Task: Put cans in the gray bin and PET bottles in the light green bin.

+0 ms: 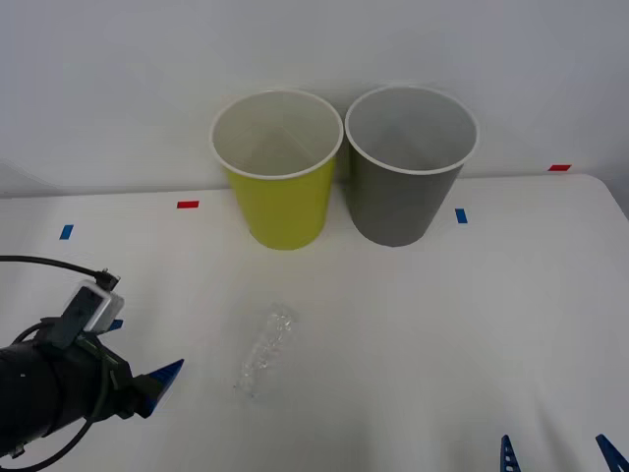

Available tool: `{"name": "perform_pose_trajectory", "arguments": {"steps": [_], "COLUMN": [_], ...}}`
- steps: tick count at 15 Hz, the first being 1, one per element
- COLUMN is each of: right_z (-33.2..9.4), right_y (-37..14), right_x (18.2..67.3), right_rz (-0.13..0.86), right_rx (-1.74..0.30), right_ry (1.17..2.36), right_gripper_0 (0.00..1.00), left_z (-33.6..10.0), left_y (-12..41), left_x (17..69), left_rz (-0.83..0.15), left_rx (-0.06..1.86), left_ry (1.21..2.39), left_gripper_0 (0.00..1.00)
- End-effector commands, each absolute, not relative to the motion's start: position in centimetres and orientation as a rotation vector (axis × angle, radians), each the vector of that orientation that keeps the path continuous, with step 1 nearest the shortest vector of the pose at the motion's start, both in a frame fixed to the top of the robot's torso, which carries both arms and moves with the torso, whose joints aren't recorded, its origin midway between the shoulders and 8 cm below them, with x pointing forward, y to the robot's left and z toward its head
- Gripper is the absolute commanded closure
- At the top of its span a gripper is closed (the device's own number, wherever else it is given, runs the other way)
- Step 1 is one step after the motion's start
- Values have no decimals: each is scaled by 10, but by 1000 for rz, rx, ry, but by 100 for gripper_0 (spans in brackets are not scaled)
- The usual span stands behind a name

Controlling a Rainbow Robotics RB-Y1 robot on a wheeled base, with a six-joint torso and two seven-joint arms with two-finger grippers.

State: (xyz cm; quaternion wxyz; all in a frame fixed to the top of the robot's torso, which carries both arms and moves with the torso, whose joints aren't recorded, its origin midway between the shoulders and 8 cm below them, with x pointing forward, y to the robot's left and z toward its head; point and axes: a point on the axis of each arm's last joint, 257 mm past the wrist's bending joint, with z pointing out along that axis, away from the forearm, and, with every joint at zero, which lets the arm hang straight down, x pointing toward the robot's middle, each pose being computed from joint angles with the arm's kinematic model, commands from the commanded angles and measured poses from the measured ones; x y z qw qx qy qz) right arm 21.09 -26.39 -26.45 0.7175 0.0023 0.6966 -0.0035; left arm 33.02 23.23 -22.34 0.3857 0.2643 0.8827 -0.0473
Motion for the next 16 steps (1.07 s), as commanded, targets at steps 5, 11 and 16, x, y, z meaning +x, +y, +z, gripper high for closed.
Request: {"name": "perform_pose_trajectory", "arguments": {"steps": [5, 11, 16], "right_z": [-265, -265, -265], "right_y": [-264, -264, -264], "right_x": [211, 211, 211], "right_rz": [-8, -8, -8], "right_rx": [5, 5, 5], "right_ry": [1541, 1541, 1541], "right_gripper_0": [0, 0, 0], "left_z": [-209, -218, -221], "left_y": [202, 178, 157], "left_x": [317, 323, 334], "left_rz": [-185, -155, -192], "left_rx": [817, 901, 910], "left_ry": [2375, 2346, 2353], "left_gripper_0": [0, 0, 0]}}
